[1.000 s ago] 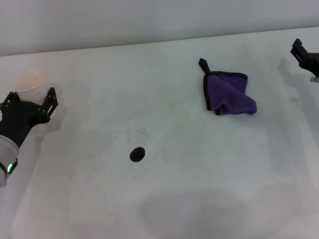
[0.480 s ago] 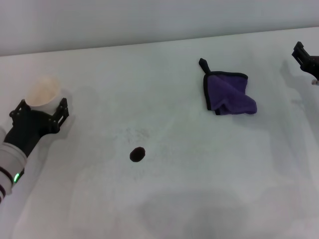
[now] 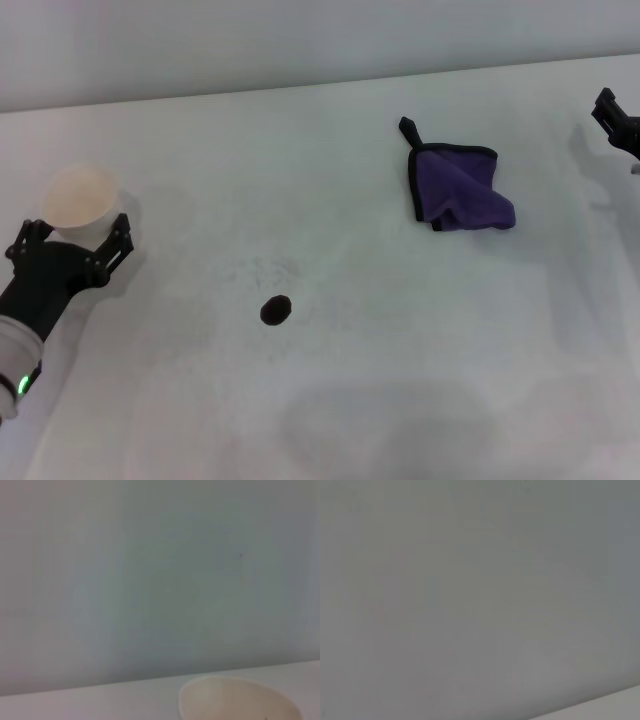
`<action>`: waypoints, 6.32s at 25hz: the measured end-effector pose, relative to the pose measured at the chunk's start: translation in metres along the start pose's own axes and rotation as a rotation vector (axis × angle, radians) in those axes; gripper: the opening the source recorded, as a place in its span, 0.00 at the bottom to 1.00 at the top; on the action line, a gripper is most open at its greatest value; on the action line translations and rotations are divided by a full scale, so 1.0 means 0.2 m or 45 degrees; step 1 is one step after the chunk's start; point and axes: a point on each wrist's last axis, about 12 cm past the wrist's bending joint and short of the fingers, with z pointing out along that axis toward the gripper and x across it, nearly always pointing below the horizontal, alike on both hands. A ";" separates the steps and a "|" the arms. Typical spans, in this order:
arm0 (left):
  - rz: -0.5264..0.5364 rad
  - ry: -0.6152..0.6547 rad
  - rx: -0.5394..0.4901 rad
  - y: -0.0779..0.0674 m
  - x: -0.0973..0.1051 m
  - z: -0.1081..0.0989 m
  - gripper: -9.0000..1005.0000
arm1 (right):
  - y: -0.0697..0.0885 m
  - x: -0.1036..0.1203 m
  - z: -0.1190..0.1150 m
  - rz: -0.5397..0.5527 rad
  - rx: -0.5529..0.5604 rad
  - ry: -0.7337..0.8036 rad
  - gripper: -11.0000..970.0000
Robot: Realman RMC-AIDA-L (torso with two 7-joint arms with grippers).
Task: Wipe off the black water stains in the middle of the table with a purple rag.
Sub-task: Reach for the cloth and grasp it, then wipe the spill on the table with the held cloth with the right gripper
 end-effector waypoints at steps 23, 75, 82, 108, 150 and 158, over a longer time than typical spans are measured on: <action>-0.269 -0.122 -0.153 -0.04 0.17 -0.42 0.87 | 0.10 -0.09 0.08 0.009 -0.237 -0.007 0.88; -0.357 -0.280 -0.260 0.12 0.06 -0.34 0.87 | 0.59 -0.37 0.25 -0.815 -0.646 1.050 0.86; -0.351 -0.284 -0.259 0.13 0.05 -0.34 0.87 | 0.59 -0.34 0.25 -0.802 -0.644 1.063 0.80; -0.343 -0.293 -0.300 0.16 0.05 -0.36 0.87 | 0.60 -0.36 0.23 -0.715 -0.653 1.093 0.10; -0.391 -0.335 -0.285 0.18 0.00 -0.28 0.87 | 1.12 0.08 -0.24 -1.016 -1.319 0.886 0.09; -0.386 -0.344 -0.273 0.18 -0.02 -0.26 0.87 | 1.15 0.12 -0.30 -0.972 -1.429 0.926 0.09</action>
